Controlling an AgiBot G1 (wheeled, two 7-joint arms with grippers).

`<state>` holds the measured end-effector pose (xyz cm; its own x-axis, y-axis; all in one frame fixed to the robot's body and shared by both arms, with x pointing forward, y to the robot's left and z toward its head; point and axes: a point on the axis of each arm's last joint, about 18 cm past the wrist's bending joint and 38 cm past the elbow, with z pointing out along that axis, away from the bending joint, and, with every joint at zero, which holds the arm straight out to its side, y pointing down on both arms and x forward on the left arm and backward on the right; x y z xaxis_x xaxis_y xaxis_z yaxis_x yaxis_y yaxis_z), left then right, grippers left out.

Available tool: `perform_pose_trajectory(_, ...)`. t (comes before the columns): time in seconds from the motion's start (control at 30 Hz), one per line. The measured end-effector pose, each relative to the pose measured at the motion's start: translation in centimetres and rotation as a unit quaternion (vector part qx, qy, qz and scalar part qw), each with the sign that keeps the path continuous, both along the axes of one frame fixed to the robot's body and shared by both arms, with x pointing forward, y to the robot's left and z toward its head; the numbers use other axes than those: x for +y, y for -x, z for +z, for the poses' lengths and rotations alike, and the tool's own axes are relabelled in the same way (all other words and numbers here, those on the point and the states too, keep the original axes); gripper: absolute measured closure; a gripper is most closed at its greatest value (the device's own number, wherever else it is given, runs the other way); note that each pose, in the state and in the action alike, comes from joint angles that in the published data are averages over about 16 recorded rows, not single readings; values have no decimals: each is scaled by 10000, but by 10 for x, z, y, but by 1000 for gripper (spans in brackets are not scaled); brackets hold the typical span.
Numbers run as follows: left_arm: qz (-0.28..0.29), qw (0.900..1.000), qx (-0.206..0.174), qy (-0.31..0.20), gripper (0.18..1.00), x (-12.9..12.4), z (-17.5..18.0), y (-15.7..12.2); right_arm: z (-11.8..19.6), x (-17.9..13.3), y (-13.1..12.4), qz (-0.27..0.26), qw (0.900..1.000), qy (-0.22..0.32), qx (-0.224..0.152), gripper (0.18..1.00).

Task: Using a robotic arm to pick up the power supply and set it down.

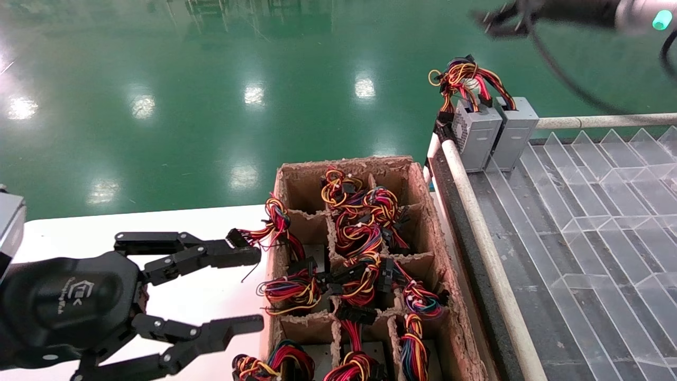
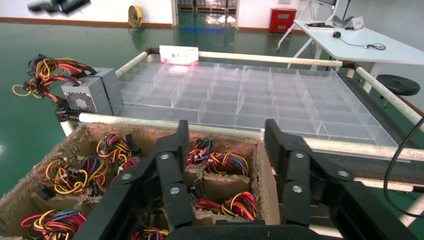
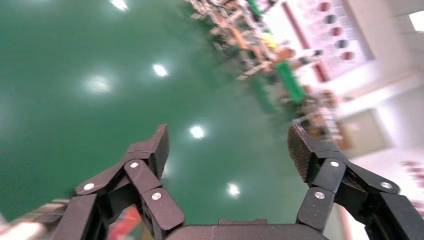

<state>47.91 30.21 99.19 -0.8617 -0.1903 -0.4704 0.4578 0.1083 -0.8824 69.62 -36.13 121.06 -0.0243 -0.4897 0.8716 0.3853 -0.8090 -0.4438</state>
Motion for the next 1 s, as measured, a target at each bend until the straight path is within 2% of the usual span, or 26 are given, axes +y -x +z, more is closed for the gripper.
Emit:
perform_pose_trajectory(0.2,0,10000,0,0,565,0,0,0,-31,13,2,717,9964,-385,259,303)
perform_pose_trajectory(0.43,0,10000,0,0,412,0,0,0,-66,26,14,1528,9834,-791,575,223)
perform_pose_trajectory(0.6,0,10000,0,0,317,0,0,0,-88,33,28,2062,9698,-1028,800,191)
perform_pose_trajectory(1.0,0,10000,0,0,202,0,0,0,-136,44,77,3208,9267,-1392,1373,179)
